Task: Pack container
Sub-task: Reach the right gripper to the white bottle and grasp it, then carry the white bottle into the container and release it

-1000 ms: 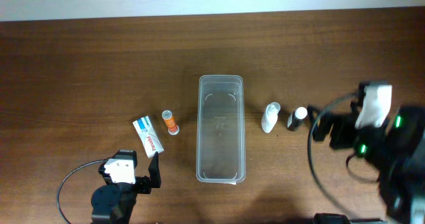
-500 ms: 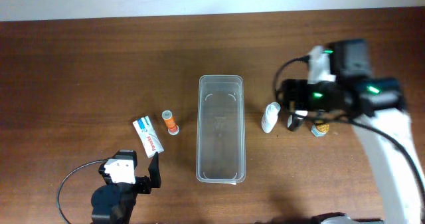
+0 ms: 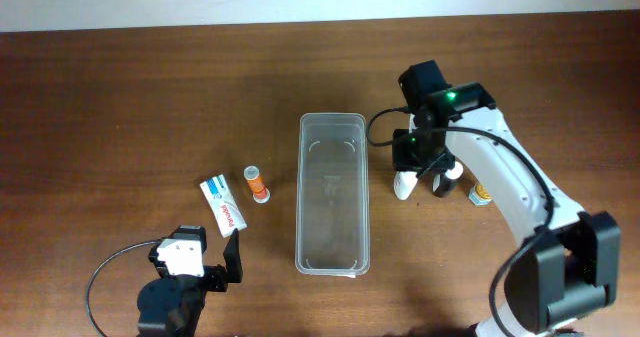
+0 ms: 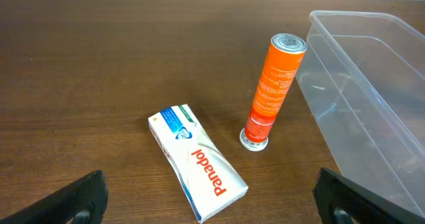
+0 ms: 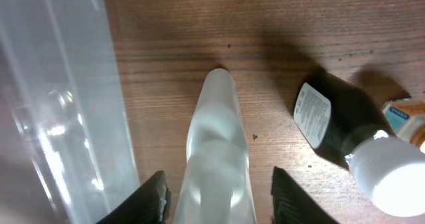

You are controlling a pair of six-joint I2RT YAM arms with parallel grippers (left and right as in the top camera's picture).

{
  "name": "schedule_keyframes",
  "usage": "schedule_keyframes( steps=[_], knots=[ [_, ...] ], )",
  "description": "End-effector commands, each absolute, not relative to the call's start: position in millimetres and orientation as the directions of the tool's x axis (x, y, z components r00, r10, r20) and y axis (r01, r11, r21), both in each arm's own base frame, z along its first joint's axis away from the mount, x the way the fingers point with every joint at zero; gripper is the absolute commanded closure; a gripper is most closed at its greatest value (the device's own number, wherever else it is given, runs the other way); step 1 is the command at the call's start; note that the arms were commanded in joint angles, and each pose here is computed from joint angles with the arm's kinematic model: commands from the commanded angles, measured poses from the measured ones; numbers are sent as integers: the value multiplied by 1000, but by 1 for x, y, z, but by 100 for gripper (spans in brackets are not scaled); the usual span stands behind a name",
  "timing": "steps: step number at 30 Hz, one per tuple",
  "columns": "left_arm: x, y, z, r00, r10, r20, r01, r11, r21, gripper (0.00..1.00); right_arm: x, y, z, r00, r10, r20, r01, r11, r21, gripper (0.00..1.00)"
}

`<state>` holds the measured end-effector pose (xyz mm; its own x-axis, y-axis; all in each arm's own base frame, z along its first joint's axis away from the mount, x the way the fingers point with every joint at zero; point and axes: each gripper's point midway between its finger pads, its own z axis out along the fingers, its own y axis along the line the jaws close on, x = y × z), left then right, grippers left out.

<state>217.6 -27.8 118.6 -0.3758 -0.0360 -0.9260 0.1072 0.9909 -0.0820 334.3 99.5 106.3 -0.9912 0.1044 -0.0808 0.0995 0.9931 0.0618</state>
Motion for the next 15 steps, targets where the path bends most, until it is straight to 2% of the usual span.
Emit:
schedule_keyframes(
  steps=[1, 4, 10, 15],
  knots=[
    [218, -25, 118, -367, -20, -930, 102, 993, -62, 1, 338, 100, 109, -988, 119, -98, 115, 992, 49, 61],
    [218, -25, 118, -367, -20, -930, 102, 993, -62, 1, 339, 100, 110, -988, 119, -103, 114, 992, 51, 66],
    [218, -25, 118, -367, -20, -930, 102, 993, -62, 1, 340, 101, 116, -986, 113, -120, 107, 993, 53, 85],
    [218, -25, 118, -367, -20, -930, 102, 993, -62, 1, 343, 100, 144, -975, 112, -191, 102, 993, 61, 87]
  ],
)
